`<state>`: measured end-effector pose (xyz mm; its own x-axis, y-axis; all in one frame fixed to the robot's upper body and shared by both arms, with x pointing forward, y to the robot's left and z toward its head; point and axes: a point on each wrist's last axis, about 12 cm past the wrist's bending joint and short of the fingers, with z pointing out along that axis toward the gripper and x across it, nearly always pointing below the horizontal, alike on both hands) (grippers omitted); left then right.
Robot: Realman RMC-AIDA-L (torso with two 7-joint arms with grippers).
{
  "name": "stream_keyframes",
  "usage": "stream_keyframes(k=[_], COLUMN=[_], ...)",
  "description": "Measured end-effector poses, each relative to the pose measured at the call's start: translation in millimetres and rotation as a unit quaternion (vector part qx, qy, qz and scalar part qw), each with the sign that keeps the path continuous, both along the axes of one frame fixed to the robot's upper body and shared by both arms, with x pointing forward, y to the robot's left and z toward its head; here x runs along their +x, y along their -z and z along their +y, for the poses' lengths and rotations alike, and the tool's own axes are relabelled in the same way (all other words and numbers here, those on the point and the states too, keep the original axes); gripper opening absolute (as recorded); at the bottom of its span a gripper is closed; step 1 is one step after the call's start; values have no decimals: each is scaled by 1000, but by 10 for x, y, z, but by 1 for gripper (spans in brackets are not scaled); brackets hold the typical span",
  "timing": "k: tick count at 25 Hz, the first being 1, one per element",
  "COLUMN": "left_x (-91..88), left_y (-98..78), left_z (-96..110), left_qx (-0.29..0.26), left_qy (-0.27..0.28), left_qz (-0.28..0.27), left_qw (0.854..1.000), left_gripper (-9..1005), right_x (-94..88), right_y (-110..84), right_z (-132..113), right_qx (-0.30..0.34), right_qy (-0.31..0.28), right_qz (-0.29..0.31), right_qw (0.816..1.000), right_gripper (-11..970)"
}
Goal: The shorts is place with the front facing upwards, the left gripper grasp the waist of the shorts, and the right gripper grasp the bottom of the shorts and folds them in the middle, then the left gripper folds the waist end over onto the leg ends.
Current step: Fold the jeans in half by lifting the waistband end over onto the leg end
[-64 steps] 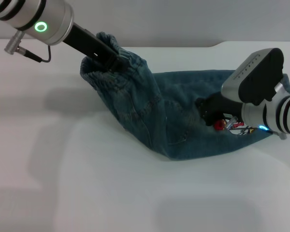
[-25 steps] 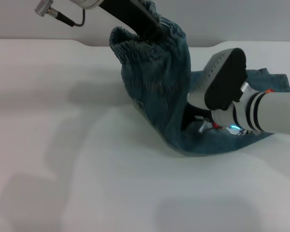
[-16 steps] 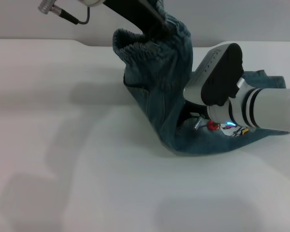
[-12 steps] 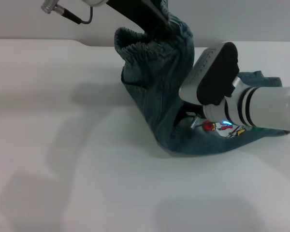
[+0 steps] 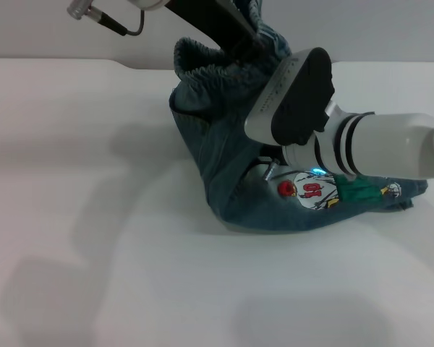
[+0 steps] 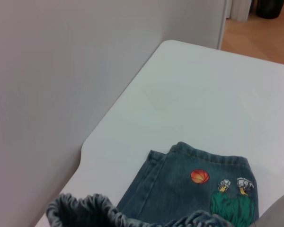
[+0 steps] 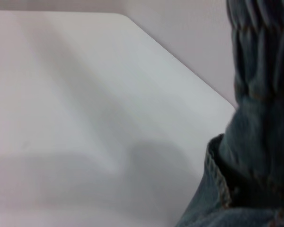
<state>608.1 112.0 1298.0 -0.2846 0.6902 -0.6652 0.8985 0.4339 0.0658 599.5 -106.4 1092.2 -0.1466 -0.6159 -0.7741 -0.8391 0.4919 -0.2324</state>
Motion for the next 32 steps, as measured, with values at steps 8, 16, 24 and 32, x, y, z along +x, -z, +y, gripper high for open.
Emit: stream_keyframes(k=[8, 16, 24, 32], left_x=[-5, 2, -5, 3], left_y=[15, 18, 40, 51], left_z=[-20, -20, -31, -22], left_qx=[4, 6, 8, 6], left_qy=[5, 4, 7, 4], left_qz=[-1, -2, -1, -2], left_qw=[1000, 1000, 1000, 1000], left_gripper=[61, 62, 59, 53], right_x=[-5, -21, -34, -81], right_y=[-40, -86, -53, -5], right_z=[95, 190, 171, 70], right_qx=[6, 19, 20, 23], right_qy=[-14, -28, -29, -16], right_qz=[-1, -1, 2, 1], right_qw=[1000, 999, 999, 1000], right_gripper=[-2, -2, -2, -2])
